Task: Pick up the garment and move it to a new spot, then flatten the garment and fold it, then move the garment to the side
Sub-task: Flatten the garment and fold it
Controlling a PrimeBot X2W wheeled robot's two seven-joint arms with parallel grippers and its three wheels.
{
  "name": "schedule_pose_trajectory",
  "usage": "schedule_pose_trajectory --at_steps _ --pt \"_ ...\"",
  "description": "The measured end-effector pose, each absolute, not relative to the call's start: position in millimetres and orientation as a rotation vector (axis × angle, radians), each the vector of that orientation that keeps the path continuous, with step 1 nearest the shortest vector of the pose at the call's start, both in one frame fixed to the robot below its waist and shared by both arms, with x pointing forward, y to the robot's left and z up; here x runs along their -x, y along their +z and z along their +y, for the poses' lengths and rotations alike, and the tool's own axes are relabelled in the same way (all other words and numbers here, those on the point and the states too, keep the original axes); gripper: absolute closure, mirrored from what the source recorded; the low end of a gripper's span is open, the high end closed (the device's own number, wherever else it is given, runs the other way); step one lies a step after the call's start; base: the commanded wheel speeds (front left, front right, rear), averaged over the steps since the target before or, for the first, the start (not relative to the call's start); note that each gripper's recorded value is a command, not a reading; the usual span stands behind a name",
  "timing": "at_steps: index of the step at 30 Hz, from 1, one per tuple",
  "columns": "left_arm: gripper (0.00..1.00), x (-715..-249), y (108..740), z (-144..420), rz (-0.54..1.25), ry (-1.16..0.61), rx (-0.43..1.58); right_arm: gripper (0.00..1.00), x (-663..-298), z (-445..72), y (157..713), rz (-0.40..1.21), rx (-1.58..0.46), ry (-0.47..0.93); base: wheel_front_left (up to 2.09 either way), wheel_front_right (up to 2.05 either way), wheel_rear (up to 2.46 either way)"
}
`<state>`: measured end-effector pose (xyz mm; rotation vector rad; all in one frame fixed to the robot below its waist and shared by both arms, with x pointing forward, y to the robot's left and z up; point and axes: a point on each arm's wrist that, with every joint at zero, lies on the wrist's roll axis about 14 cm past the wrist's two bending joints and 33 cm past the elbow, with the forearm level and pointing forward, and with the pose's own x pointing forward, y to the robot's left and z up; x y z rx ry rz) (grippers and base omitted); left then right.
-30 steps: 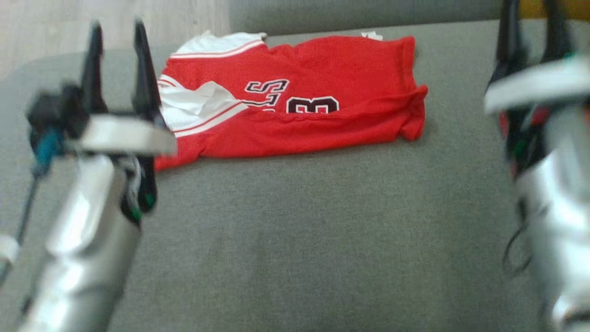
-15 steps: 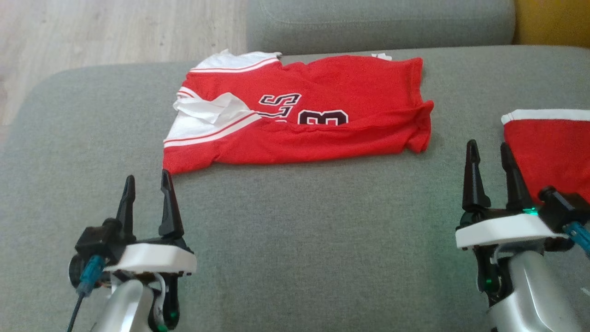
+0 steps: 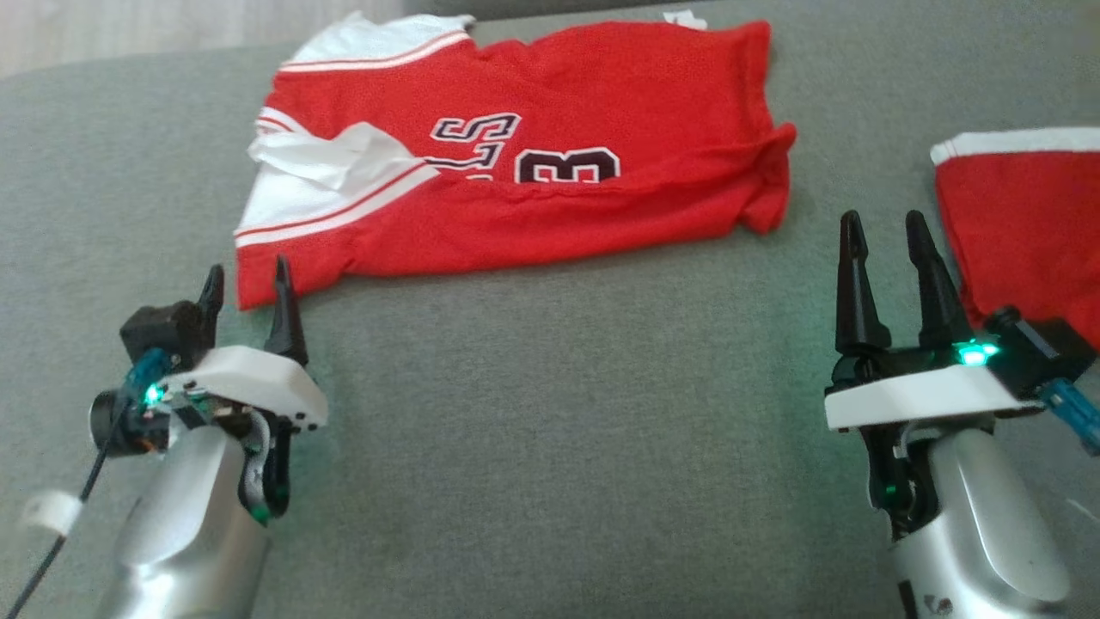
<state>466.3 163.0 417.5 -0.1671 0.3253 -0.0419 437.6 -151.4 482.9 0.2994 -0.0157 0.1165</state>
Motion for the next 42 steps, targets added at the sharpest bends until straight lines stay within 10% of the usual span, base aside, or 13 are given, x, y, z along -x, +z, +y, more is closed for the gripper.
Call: schedule_pose_trajectory --at_steps 16,17,18,42 --pt "0.0 -481 355 171 0.593 -0.007 0.099 0.0 -438 -165 474 0.001 -0.302 0.079 0.0 0.0 0.0" --pt "0.69 -481 355 170 0.601 -0.008 0.108 0.0 -438 -165 474 0.001 -0.302 0.079 0.0 0.0 0.0" --pt "1.0 -482 355 170 0.601 -0.008 0.118 0.0 -437 -165 474 0.002 -0.302 0.079 0.0 0.0 0.0" --pt "1.0 -523 473 147 0.09 -0.178 0.048 0.0 -501 -134 382 0.572 -0.284 0.124 0.0 0.0 0.0"
